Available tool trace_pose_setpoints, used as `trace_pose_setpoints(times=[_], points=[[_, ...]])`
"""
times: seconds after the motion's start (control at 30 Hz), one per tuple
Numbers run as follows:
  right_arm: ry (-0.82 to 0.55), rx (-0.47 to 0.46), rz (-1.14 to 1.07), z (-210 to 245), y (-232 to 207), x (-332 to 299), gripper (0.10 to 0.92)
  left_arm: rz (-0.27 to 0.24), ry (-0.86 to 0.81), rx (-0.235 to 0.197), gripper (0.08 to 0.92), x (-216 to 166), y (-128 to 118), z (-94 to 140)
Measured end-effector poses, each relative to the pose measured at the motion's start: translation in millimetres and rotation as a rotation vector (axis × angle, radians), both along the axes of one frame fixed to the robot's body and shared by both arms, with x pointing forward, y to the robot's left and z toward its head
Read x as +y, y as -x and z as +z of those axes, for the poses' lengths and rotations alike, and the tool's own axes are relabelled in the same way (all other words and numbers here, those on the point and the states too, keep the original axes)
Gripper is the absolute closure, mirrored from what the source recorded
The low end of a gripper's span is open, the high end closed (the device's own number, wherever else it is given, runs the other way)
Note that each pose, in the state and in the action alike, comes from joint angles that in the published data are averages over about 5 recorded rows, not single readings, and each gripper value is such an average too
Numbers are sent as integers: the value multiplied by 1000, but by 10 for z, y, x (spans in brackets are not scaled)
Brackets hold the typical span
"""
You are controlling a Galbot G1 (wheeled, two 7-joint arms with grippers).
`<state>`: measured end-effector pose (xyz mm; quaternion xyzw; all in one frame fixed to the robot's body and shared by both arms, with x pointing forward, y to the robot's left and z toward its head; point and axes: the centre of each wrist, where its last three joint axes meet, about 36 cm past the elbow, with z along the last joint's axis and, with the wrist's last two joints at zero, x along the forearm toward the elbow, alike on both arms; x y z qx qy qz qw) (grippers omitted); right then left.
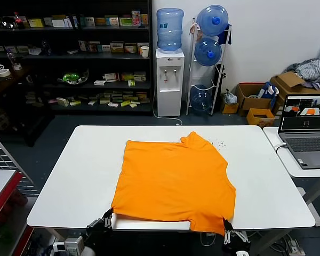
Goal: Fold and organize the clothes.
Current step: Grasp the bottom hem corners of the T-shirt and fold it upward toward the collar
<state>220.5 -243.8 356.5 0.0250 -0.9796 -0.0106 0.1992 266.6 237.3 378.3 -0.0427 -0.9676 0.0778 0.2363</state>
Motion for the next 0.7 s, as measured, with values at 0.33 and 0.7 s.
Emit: trace_pose_setpoints(times=[0.33,0.7], points=[[-43,-37,-30,94,-778,-54,898,24,-10,-83,909,45,-650,-48],[-73,-47,-26,144,-1503,12,898,41,-56,-108,909,99,-1135,-144]])
